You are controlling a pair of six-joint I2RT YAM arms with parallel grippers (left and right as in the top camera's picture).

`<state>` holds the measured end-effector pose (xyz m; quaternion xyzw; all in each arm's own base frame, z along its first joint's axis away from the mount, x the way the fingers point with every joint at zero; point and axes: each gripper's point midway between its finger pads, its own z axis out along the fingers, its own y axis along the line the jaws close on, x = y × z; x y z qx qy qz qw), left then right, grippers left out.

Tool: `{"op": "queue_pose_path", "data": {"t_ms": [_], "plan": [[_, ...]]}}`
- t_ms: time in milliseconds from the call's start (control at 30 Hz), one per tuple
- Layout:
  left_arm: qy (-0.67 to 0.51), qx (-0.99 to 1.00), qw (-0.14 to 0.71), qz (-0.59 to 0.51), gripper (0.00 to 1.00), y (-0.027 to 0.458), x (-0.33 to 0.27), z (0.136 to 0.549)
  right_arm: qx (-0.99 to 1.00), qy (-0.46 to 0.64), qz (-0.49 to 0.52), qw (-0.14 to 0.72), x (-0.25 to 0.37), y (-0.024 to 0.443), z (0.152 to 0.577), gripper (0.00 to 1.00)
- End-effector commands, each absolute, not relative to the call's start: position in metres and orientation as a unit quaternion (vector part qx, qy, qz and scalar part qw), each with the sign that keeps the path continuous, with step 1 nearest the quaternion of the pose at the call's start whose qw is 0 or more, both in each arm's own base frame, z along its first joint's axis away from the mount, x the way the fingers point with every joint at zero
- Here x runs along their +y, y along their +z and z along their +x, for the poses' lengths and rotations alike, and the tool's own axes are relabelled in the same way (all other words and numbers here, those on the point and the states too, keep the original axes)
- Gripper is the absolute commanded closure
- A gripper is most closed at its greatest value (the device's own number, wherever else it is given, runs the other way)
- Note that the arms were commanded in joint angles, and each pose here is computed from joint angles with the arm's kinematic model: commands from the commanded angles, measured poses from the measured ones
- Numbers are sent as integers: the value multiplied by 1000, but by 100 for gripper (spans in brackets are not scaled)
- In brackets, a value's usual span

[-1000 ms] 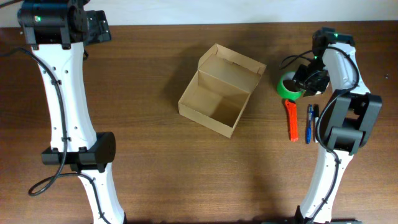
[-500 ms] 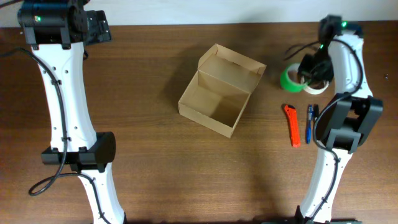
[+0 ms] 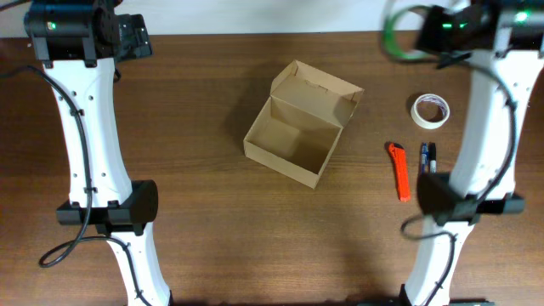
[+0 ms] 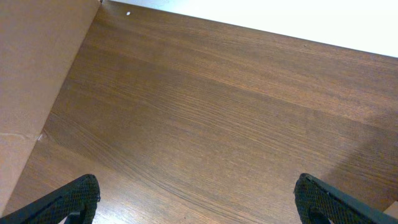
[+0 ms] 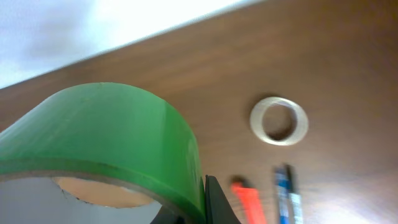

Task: Pack container
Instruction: 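Lower the green tape into the box and open the right gripper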

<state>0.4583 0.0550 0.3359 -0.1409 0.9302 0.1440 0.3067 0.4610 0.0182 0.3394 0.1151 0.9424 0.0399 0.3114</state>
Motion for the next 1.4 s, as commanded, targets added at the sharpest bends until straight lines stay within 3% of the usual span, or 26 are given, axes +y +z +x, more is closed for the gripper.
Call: {"op": "queue_pose_path", "data": {"t_ms": [0, 133, 300, 733, 1367], "plan": [[145, 924, 324, -144, 0, 352, 59, 450, 947, 71, 24, 313, 97, 349, 443, 96], [145, 924, 325, -144, 0, 352, 59, 450, 955, 29, -48, 292, 158, 330, 426, 96], [145, 924, 325, -144, 0, 352, 59, 450, 966, -58, -79, 239, 172, 280, 424, 96], [145, 924, 325, -144, 0, 352, 59, 450, 990, 14, -95, 102, 182, 182, 434, 96], [145, 924, 325, -144, 0, 352, 59, 450, 991, 7, -130, 12, 212, 109, 419, 96]]}}
